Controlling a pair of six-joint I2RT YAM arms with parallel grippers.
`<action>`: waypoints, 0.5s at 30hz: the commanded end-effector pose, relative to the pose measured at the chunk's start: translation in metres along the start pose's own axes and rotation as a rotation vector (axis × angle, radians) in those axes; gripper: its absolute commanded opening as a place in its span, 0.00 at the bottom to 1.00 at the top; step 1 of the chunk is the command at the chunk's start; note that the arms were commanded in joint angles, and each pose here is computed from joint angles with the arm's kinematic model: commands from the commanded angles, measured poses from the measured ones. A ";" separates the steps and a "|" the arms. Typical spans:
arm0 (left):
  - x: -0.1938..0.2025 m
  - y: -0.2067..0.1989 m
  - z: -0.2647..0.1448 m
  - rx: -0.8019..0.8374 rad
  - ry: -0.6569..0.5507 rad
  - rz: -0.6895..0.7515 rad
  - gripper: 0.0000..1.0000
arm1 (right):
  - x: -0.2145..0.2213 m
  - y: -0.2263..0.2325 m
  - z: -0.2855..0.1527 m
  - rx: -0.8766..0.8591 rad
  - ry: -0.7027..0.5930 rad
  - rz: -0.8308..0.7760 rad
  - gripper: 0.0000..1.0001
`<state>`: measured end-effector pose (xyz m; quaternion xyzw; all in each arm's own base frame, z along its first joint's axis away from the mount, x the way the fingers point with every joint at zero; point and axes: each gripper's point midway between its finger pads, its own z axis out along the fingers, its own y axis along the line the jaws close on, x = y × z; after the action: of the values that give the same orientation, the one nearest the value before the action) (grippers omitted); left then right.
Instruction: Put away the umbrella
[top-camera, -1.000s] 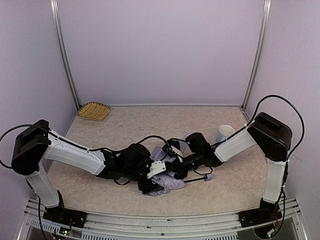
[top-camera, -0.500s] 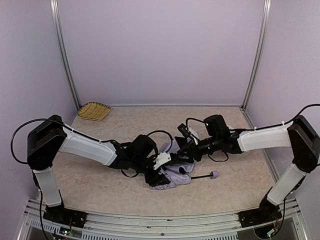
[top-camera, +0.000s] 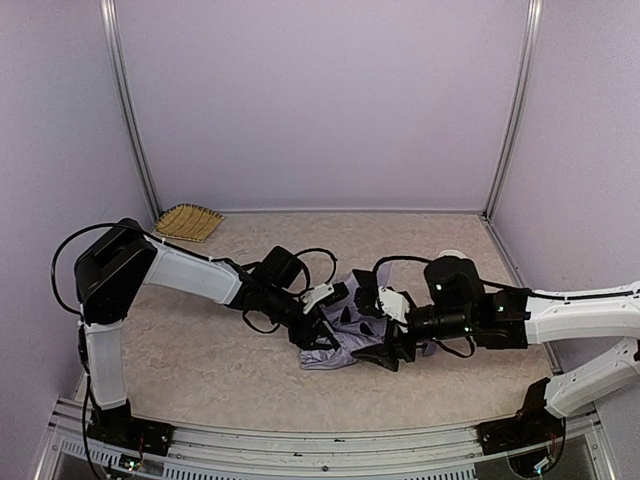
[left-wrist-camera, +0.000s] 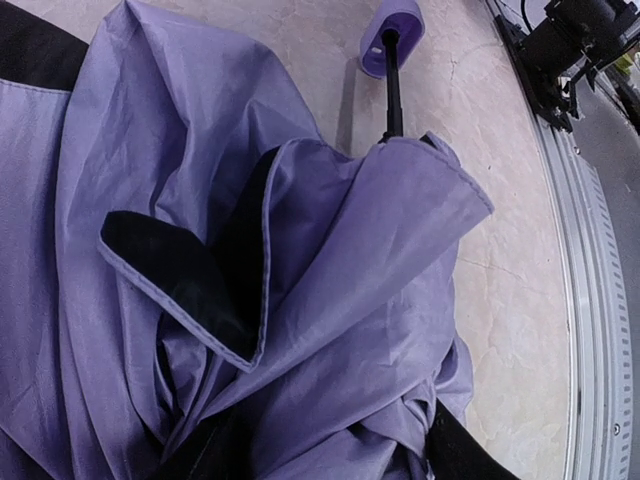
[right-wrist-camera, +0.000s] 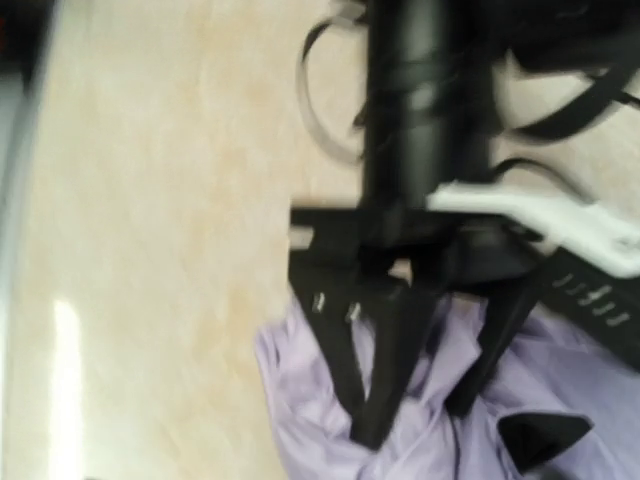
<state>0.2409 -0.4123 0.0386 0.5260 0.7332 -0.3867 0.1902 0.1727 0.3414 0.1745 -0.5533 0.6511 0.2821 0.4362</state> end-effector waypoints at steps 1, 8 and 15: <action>0.120 0.006 0.011 -0.008 0.331 -0.311 0.54 | 0.041 -0.013 0.024 0.122 0.157 -0.230 1.00; 0.117 0.007 0.009 0.027 0.320 -0.331 0.51 | 0.075 -0.029 0.065 0.127 0.329 -0.347 0.99; 0.117 0.004 0.009 0.066 0.315 -0.340 0.50 | 0.131 -0.021 0.089 0.020 0.497 -0.346 0.82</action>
<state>0.2432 -0.4094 0.0393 0.5122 0.7276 -0.4266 0.1620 0.2148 0.3570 0.0418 -0.6848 0.6364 0.0696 0.3482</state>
